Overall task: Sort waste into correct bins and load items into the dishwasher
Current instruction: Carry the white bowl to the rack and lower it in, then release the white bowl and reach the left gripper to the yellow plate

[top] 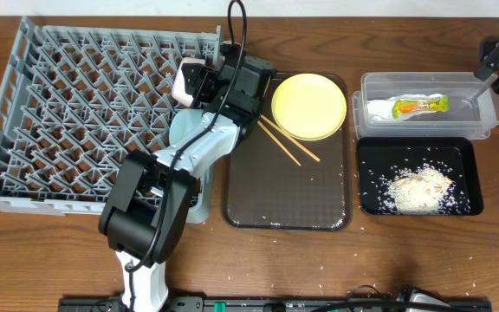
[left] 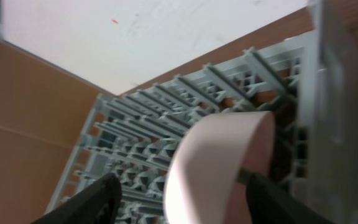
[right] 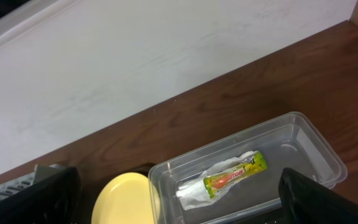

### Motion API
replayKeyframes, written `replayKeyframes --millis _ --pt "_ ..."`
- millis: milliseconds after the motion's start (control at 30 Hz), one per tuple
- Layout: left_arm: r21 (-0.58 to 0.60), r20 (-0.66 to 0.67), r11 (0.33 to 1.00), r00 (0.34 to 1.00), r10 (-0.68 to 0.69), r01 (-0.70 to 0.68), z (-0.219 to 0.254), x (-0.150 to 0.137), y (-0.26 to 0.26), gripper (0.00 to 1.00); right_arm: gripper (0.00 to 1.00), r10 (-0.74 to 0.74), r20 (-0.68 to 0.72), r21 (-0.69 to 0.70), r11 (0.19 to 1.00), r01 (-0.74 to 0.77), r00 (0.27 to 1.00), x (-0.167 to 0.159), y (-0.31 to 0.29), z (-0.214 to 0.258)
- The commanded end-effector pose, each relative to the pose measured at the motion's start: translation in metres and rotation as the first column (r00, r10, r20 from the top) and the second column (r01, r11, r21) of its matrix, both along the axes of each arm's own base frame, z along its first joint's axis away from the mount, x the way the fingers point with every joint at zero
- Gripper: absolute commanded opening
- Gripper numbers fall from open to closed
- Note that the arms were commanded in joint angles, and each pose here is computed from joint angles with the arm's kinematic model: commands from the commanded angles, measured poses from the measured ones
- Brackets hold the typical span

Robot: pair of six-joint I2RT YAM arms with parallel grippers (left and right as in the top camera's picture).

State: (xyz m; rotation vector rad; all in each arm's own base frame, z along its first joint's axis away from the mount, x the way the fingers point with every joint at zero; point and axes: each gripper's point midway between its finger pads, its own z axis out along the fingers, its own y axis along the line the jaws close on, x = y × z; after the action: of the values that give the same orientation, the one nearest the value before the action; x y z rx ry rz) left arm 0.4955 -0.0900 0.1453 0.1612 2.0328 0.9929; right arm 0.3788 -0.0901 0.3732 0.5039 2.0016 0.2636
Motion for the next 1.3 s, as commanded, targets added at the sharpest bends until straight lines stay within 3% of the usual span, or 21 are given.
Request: replayKeyframes --millis 0,133,267,400,500,600,833,1067,1267 --pt "-0.124 0.061 0.991 0.997 -0.041 0.049 0.018 0.004 -0.01 0.68 0.99 -0.014 0.001 0.005 1.0 0.014 1.0 0.0 -0.003 0.001" --pt "-0.279 0.096 0.95 0.989 -0.116 0.138 0.037 0.001 -0.027 0.7 0.99 -0.013 0.001 0.005 1.0 0.013 1.0 0.0 -0.002 0.0" --pt "-0.516 0.089 0.824 0.971 -0.222 0.236 0.046 -0.015 -0.057 0.7 0.99 -0.014 0.001 0.005 1.0 0.014 1.0 0.0 -0.003 0.0" --pt "-0.799 0.043 0.565 0.957 -0.286 0.205 0.039 -0.043 -0.098 0.7 0.99 -0.014 0.001 0.005 1.0 0.014 1.0 0.0 -0.003 0.0" --pt "-0.931 -0.026 0.353 0.95 -0.312 0.091 0.024 -0.061 -0.13 0.69 0.99 -0.014 0.001 0.005 1.0 0.014 1.0 0.0 -0.003 0.0" --pt "-0.968 -0.083 0.251 0.946 -0.313 -0.001 0.005 -0.068 -0.153 0.69 0.99 -0.013 0.001 0.005 1.0 0.013 1.0 0.0 -0.002 0.0" --pt "-0.975 -0.117 0.215 0.949 -0.292 -0.054 -0.051 -0.053 -0.182 0.69 0.99 -0.014 0.001 0.005 1.0 0.014 1.0 0.0 -0.003 0.0" --pt "-0.961 -0.172 0.256 0.946 -0.273 -0.101 -0.102 -0.047 -0.182 0.69 0.99 -0.014 0.001 0.005 1.0 0.014 1.0 0.0 -0.003 0.0" --pt "-0.956 -0.178 0.274 0.949 -0.261 -0.104 -0.116 -0.039 -0.183 0.69 0.99 -0.014 0.001 0.005 1.0 0.014 1.0 0.0 -0.003 0.0"
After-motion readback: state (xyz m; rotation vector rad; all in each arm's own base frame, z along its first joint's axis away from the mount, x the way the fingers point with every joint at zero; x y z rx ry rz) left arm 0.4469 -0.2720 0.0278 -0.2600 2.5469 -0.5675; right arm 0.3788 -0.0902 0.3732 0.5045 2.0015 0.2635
